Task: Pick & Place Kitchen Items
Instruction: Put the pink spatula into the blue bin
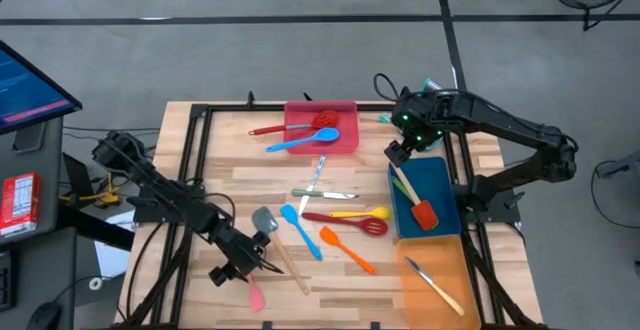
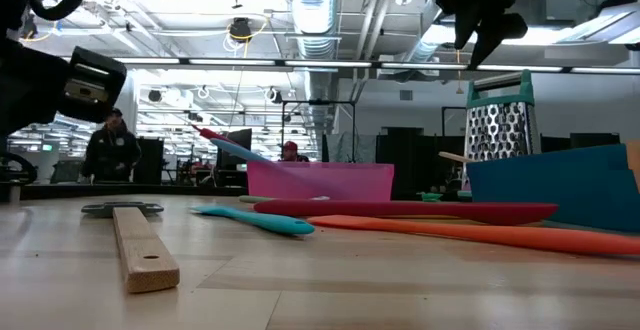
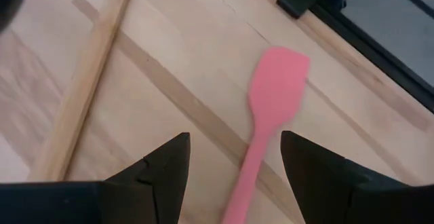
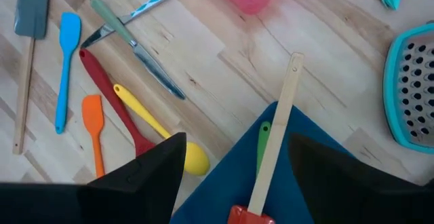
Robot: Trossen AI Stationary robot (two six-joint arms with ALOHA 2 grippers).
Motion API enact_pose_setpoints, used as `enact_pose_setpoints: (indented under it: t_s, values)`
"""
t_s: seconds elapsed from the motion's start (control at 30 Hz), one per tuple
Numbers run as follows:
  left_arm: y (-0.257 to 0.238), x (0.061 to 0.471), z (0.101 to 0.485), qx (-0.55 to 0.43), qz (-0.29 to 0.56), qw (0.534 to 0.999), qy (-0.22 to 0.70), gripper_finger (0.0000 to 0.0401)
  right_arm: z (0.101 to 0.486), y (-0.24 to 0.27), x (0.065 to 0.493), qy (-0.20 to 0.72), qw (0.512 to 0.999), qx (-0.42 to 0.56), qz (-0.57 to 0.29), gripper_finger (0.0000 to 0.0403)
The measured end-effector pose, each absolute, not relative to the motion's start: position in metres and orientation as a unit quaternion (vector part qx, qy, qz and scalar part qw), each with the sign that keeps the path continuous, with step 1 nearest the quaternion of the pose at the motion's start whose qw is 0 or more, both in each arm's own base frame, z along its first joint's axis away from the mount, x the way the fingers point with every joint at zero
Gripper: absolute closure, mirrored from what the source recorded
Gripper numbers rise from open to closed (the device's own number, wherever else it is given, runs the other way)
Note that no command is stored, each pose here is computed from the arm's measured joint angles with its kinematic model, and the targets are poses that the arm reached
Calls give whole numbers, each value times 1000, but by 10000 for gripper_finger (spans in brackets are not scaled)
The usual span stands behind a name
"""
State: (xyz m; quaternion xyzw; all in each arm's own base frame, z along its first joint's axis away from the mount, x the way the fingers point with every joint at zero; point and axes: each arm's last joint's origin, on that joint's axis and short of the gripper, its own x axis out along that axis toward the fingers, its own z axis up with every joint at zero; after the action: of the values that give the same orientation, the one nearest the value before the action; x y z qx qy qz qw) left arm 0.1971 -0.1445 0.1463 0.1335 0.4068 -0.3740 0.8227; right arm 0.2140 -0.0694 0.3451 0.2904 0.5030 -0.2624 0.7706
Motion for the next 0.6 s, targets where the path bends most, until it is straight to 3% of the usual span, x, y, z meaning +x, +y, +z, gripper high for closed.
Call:
enact_pose_setpoints:
  t_s: [0.3, 0.6]
  values:
    - [-137, 182, 132, 103, -402, 819, 396, 187, 345, -69, 213, 503, 761, 304, -273, 148]
    - [-133, 173, 121, 143, -426, 826, 340, 187, 345, -69, 213, 496, 753, 323, -287, 148]
